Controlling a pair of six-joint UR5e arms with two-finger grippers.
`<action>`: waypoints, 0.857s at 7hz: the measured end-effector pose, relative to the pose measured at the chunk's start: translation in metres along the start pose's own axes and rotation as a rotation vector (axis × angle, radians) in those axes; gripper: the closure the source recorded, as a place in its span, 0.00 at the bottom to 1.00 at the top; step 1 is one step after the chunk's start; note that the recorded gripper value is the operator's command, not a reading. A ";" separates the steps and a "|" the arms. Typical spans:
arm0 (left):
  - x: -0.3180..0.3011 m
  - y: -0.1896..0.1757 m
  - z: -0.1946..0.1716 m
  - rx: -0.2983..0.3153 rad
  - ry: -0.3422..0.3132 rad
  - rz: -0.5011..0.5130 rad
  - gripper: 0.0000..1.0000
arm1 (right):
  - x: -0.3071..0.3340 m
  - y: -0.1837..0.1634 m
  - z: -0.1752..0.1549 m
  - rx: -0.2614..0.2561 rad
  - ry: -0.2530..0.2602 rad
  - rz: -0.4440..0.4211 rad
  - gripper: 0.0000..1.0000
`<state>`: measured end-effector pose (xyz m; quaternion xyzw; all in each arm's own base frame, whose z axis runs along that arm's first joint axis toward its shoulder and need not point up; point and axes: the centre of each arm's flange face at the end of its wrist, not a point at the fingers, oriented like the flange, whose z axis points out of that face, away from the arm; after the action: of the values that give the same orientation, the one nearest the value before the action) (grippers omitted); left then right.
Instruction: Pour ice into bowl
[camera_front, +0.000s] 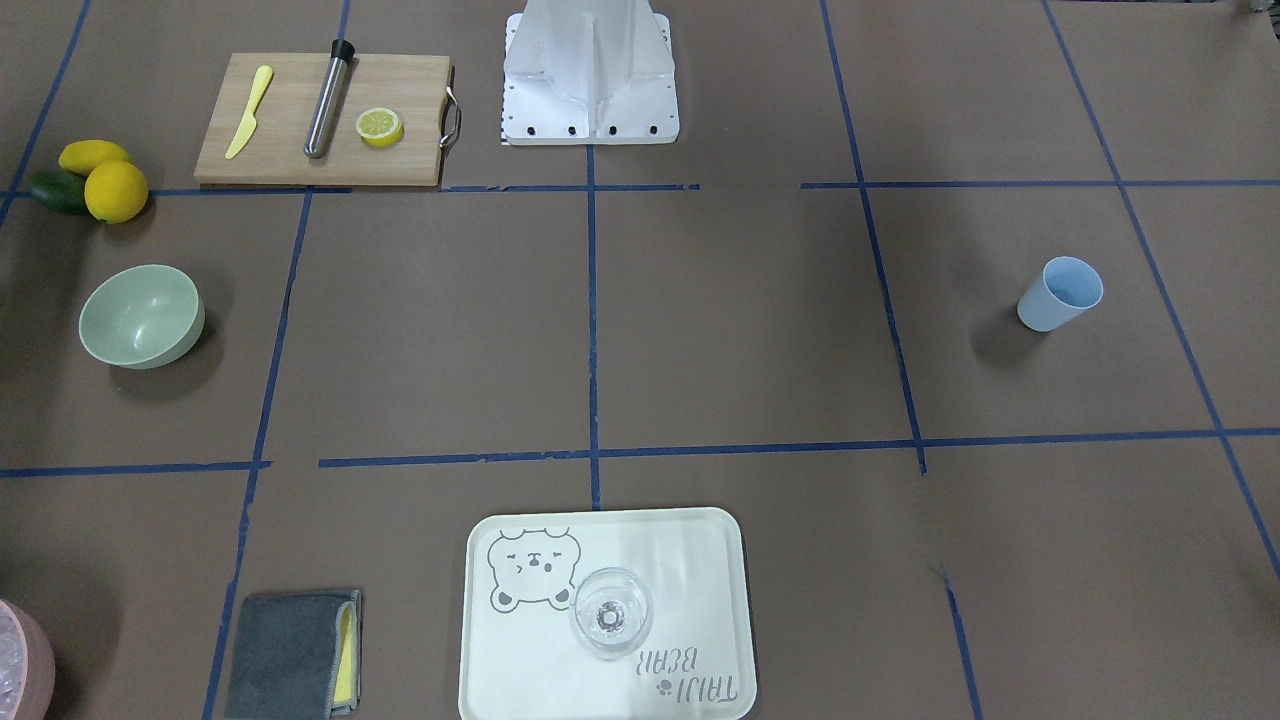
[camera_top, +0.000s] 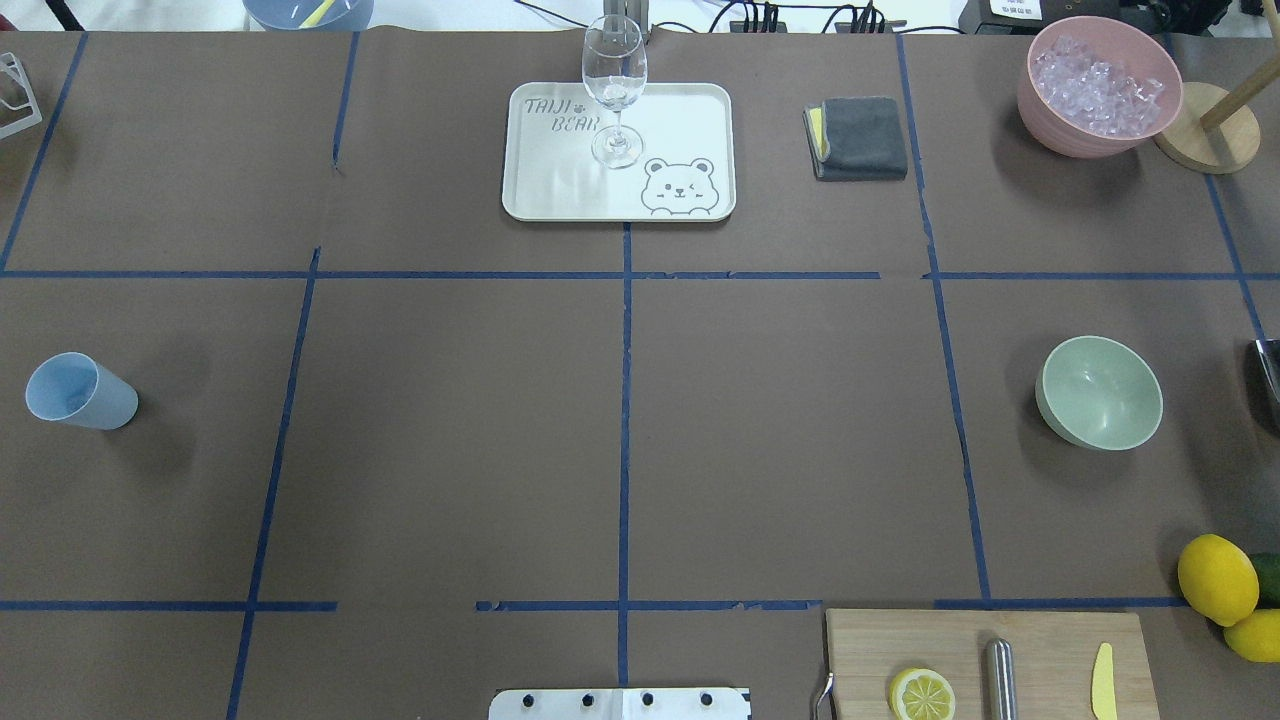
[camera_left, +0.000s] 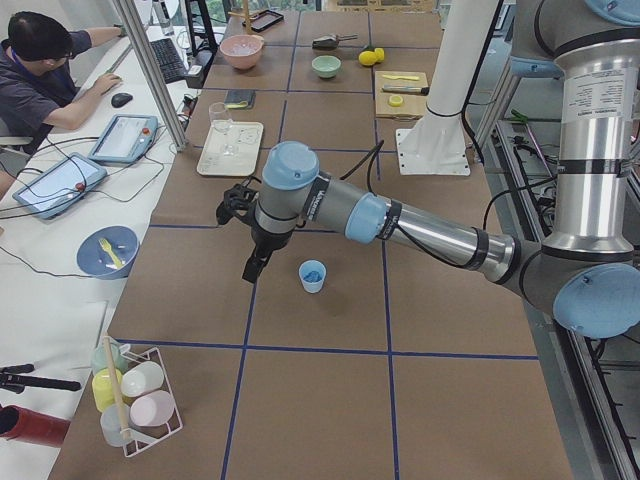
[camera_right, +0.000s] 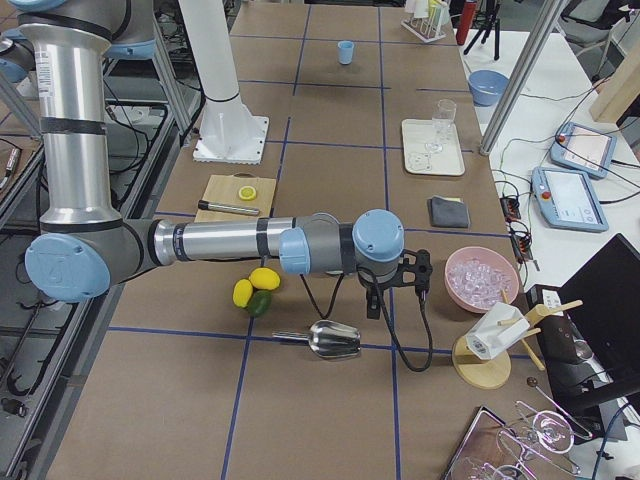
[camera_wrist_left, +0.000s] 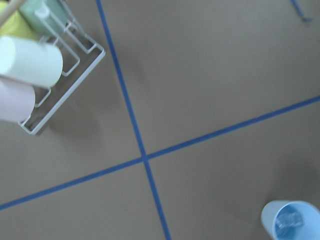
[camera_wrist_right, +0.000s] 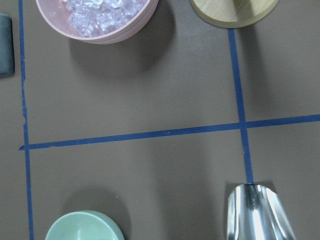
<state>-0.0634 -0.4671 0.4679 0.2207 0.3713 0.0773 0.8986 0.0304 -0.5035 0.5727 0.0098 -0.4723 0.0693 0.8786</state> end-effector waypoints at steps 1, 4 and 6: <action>0.032 0.000 0.000 0.040 -0.011 -0.020 0.00 | -0.016 0.005 0.021 -0.024 0.001 -0.006 0.00; 0.109 0.037 0.032 0.154 -0.030 -0.105 0.00 | -0.048 0.049 0.093 0.030 0.037 -0.040 0.00; 0.145 0.049 0.052 0.200 -0.056 -0.161 0.00 | -0.049 0.093 0.135 0.065 0.030 -0.051 0.00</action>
<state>0.0780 -0.3972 0.4306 0.2805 0.3684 -0.0387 0.8855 -0.1200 -0.4286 0.6017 0.0492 -0.4561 0.0623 0.8864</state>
